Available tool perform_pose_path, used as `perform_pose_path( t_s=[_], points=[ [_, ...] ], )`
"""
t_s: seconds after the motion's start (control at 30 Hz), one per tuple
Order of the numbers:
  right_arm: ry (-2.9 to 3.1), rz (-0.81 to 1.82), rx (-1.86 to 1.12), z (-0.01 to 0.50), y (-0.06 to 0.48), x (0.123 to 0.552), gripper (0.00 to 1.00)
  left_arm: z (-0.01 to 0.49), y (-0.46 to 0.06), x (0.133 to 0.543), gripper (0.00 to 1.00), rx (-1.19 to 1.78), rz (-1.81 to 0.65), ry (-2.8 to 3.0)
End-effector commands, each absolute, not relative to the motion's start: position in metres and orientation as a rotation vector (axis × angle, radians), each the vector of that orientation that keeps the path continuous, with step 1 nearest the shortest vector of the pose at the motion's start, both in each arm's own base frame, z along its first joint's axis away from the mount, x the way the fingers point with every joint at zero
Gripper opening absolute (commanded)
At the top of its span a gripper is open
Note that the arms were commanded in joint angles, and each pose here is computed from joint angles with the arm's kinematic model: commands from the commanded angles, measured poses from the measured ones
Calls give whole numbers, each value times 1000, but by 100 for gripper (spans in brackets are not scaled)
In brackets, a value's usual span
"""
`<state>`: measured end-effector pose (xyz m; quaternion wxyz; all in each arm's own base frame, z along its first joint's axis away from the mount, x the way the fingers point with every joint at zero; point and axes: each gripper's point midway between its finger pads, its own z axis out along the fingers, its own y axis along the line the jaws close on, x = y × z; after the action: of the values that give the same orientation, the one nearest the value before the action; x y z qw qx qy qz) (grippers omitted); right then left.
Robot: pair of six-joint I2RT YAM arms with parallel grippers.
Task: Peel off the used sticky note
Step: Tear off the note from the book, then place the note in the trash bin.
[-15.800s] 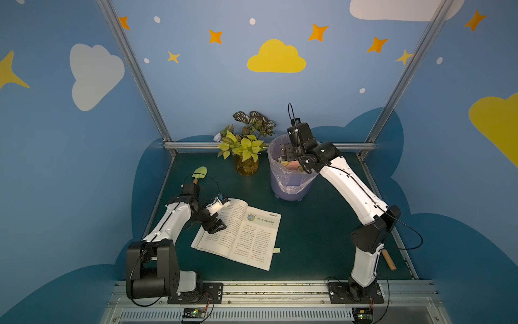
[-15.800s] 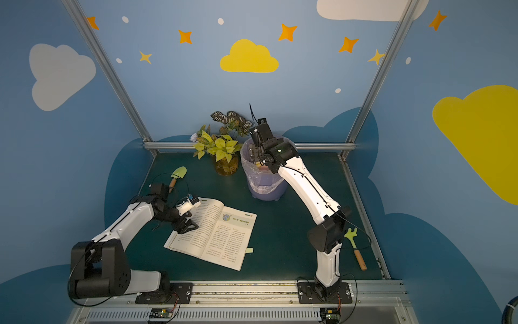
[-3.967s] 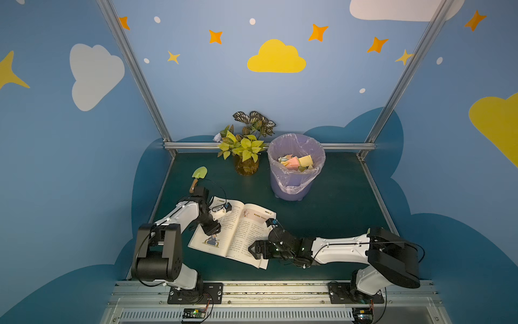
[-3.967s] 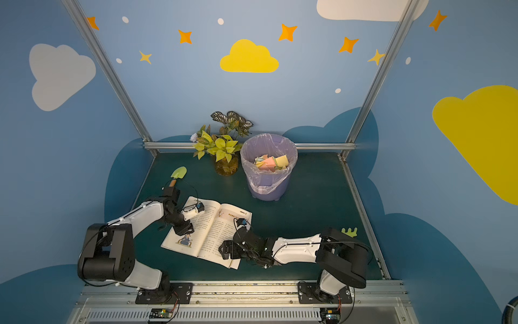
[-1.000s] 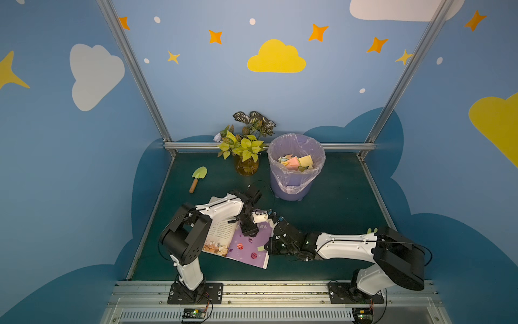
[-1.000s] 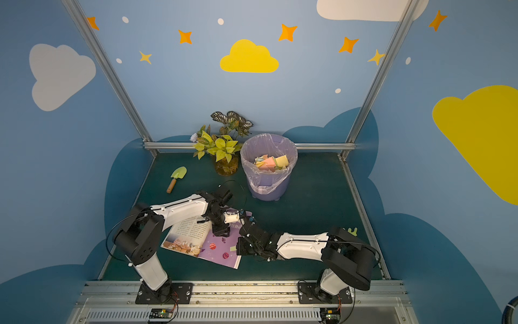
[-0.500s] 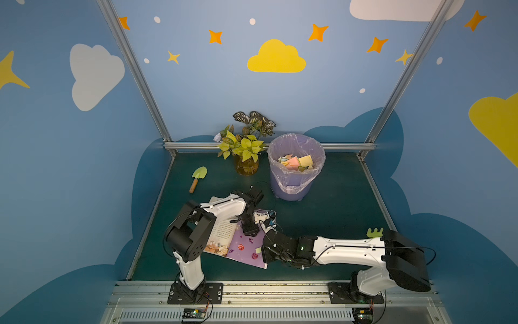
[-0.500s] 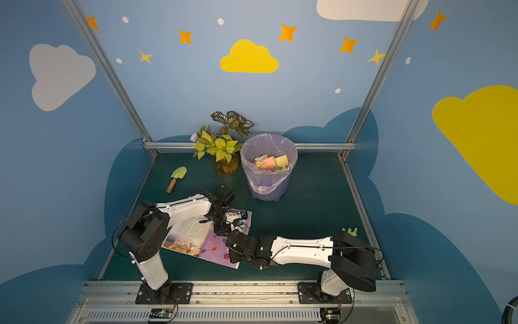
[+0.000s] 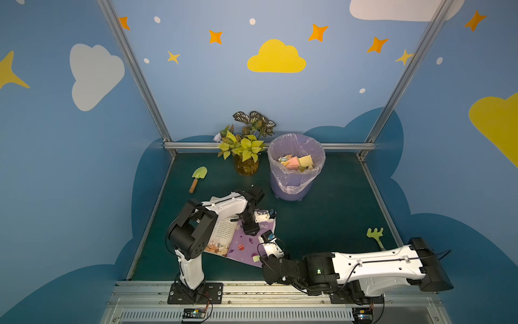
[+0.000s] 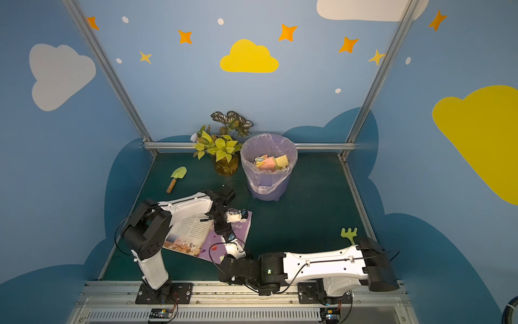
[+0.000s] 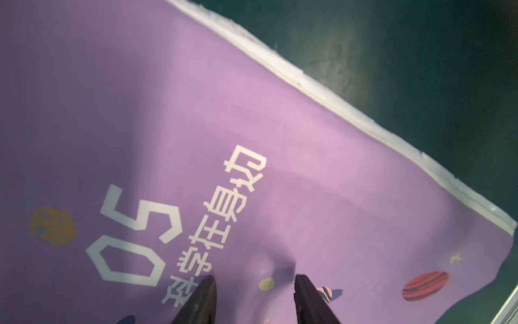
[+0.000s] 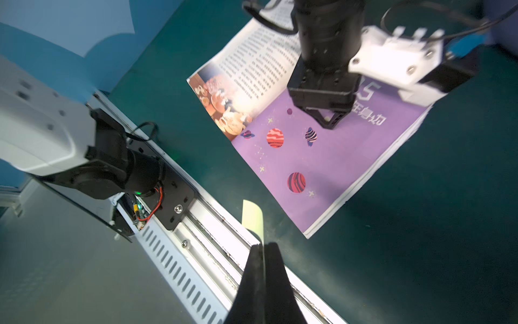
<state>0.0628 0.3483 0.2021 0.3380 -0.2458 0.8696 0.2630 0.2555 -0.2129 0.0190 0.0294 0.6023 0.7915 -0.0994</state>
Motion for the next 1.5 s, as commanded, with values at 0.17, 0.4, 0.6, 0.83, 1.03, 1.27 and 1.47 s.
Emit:
perform_pose_path(
  t_s=[0.17,0.4,0.6,0.83,1.03,1.27,1.47],
  points=[
    [1972,583,-427,308,254,118,0,67,-215,259,51,1707,-578,2409],
    [1843,603,-261,406,191,166,0,166,-178,258,73,1452,-683,2272],
    [1869,488,-205,456,189,213,0,186,-123,260,82,1277,-600,2247],
    [2170,463,-51,414,200,334,0,157,-81,258,89,1084,-683,2321],
    [2296,414,-15,375,203,390,0,134,-57,272,99,961,-721,2384],
    [2365,354,-17,341,212,417,0,106,-37,274,100,927,-717,2449],
    [2400,243,-30,321,218,433,15,109,-43,267,100,929,-759,2432]
  ],
)
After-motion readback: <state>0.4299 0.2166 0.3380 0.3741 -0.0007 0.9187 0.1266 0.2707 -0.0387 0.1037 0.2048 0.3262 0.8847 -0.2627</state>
